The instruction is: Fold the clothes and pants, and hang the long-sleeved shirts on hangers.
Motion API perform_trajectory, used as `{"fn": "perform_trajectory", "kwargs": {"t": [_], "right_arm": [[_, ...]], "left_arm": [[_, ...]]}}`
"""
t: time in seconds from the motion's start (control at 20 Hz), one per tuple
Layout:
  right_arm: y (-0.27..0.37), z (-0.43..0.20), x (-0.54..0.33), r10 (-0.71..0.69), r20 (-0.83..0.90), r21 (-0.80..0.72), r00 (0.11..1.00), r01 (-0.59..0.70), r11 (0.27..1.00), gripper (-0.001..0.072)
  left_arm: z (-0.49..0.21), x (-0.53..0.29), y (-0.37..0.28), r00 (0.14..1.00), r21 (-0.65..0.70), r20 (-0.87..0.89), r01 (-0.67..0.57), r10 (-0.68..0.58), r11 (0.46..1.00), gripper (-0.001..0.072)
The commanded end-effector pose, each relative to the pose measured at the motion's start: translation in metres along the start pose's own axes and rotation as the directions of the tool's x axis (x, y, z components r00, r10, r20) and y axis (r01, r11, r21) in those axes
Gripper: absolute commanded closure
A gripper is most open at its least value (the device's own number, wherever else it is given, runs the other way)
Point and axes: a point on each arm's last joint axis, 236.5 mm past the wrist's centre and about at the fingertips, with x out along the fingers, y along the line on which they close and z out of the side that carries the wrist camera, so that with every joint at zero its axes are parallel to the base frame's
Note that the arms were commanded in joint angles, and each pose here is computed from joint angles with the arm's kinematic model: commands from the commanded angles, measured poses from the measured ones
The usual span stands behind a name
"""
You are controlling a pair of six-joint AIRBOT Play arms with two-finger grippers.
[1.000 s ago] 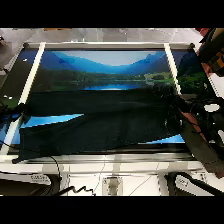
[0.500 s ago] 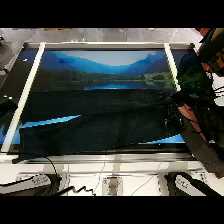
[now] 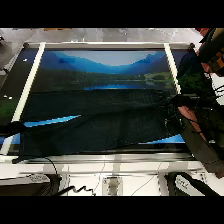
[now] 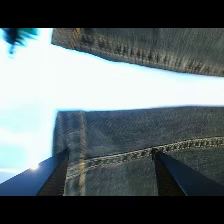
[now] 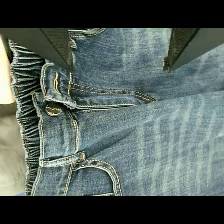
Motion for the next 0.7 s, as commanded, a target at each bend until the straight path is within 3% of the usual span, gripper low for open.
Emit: {"fn": "perform_trajectory", "kwargs": {"t": [0.0,0.05,0.1,0.2,0.5,0.65], "right_arm": [[0.001,-0.002,0.0,0.003,-0.009,0.06,1.0,-0.003,0.998,0.0103],[0.001,-0.002,0.0,0.004,-0.008,0.075,1.0,-0.004,0.997,0.0103],[0.002,-0.002,0.0,0.005,-0.008,0.082,1.0,-0.004,0.997,0.0103],[0.002,-0.002,0.0,0.006,-0.01,0.083,1.0,-0.006,0.997,0.0103],[0.002,-0.002,0.0,0.006,-0.01,0.082,1.0,-0.005,0.997,0.0108],[0.001,-0.002,0.0,0.004,-0.011,0.08,1.0,-0.003,0.997,0.0173]], "left_arm": [[-0.014,0.03,0.002,0.996,0.004,-0.063,0.059,-0.059,0.998,0.0152],[-0.015,0.035,0.003,0.996,0.0,-0.069,0.062,-0.061,0.998,0.0168],[-0.015,0.038,0.006,0.996,-0.002,-0.068,0.058,-0.058,0.998,0.0287],[-0.006,0.037,0.01,0.999,-0.001,-0.035,0.037,-0.037,0.999,0.0663],[0.051,0.006,0.021,0.992,0.007,0.122,-0.012,0.011,1.0,0.0686],[0.098,-0.032,0.03,0.965,-0.002,0.254,-0.07,0.069,0.998,0.0685]]}}
